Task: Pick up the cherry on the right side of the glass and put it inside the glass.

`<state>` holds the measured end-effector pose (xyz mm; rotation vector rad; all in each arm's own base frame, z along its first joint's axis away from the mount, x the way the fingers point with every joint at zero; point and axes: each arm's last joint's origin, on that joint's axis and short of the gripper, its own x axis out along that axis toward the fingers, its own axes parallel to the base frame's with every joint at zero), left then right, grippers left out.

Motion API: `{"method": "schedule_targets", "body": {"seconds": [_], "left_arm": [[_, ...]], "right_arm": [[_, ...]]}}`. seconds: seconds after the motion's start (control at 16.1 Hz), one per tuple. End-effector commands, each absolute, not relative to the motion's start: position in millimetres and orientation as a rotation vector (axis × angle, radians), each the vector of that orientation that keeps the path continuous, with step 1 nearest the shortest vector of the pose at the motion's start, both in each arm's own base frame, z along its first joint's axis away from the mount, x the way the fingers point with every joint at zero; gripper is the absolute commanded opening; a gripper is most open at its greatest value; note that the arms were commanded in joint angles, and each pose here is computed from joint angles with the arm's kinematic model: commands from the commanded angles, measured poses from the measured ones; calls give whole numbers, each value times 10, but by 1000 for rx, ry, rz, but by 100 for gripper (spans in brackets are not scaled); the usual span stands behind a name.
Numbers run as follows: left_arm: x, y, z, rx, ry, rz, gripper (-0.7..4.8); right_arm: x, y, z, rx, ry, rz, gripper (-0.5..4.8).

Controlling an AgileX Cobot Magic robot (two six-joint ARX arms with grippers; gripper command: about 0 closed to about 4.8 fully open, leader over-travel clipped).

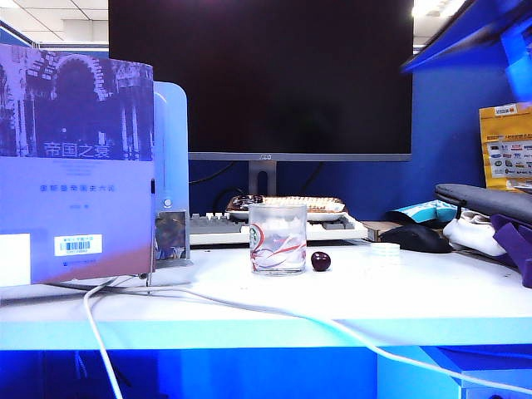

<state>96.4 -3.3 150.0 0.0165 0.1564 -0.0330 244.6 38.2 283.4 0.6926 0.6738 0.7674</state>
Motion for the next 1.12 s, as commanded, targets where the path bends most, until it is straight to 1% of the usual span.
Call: {"method": "schedule_targets", "body": {"seconds": [0.06,0.12,0.19,0.25,0.31,0.37,0.56,0.75,1.12], "left_arm": [[961,-33,1489,21,165,-37,-5],[961,-33,1489,21,165,-38,-5],[961,-33,1489,21,165,-37,-5],[961,-33,1489,21,165,-37,-5],[961,-33,1489,21,165,-37,-5],[961,-33,1489,21,165,-37,-5],[961,-33,1489,21,166,-37,-5],[961,-33,1489,21,165,-37,-5],[961,-33,1489,21,165,-37,-5]], "right_arm": [[2694,511,2623,527,641,710,5],[2782,594,2504,381,652,635,68],[2826,654,2447,284,657,594,151],[2857,701,2417,231,658,577,248],[2895,773,2393,172,655,570,423],[2950,859,2384,97,645,570,479],[3096,971,2397,-51,612,509,479],[3309,1028,2359,-98,618,485,479],[3730,1152,2135,-117,823,481,479]]}}
